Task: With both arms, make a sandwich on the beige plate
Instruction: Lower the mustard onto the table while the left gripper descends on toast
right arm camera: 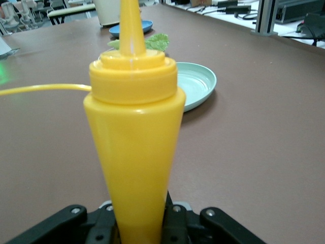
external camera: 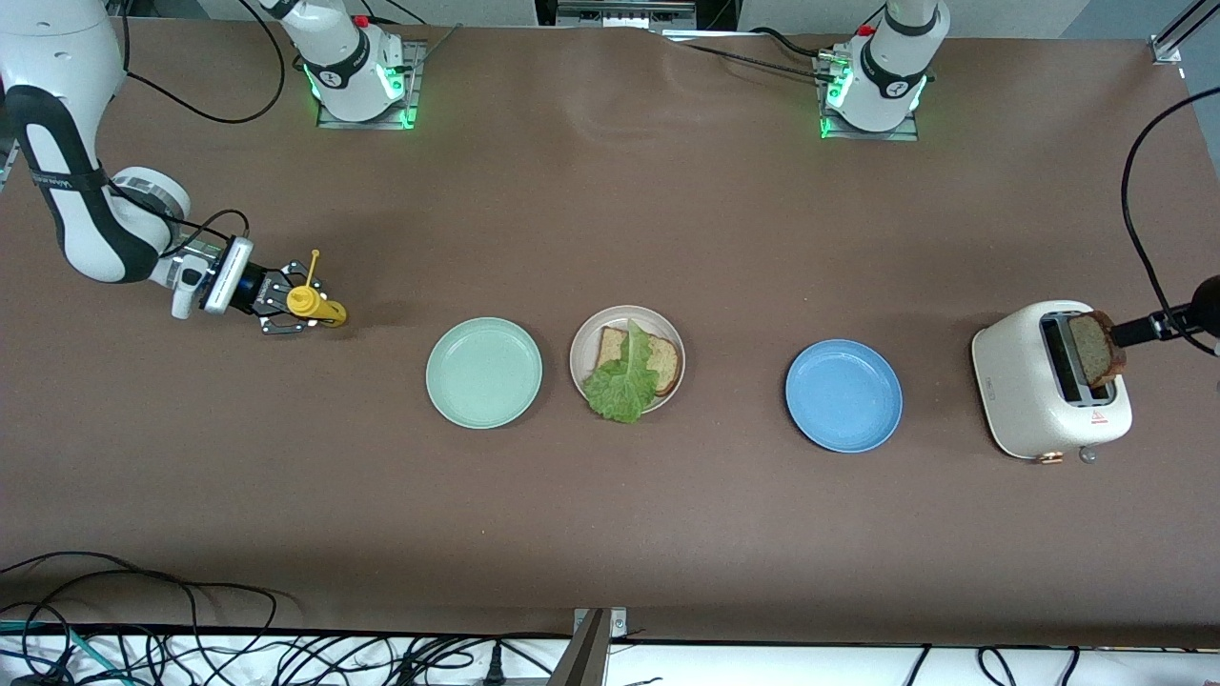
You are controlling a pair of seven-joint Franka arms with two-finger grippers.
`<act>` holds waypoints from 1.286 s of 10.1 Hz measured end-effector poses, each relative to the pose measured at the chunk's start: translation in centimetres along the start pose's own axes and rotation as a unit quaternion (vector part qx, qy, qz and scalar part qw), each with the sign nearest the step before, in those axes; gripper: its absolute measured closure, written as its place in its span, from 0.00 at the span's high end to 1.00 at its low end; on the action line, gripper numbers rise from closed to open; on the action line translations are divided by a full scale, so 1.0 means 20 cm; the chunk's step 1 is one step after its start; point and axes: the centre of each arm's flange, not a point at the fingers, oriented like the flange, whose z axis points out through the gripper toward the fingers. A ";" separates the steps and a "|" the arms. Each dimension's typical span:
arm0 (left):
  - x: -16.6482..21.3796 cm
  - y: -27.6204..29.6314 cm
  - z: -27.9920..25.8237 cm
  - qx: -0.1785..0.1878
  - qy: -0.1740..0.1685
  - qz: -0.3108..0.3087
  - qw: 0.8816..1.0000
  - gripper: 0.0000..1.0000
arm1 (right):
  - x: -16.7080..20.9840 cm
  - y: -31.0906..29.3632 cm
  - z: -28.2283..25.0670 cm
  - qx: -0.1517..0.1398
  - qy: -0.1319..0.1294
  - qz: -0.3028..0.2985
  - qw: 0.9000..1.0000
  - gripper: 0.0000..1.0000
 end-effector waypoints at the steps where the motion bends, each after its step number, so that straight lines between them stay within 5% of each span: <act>1: 0.05 -0.03 0.09 -0.001 0.001 0.002 1.000 1.00 | -0.03 -0.02 0.02 0.001 0.008 0.002 1.000 0.19; 9: 0.18 -0.14 0.45 -0.017 -0.020 -0.002 1.000 1.00 | -0.11 -0.04 0.07 -0.003 0.020 -0.009 1.000 0.21; 10: 0.18 -0.14 0.46 -0.017 -0.023 -0.002 1.000 1.00 | -0.11 -0.04 0.07 -0.005 0.021 -0.008 1.000 0.25; 13: 0.15 -0.12 0.53 -0.033 -0.047 -0.004 0.998 1.00 | -0.11 -0.04 0.07 -0.007 0.022 -0.007 1.000 0.63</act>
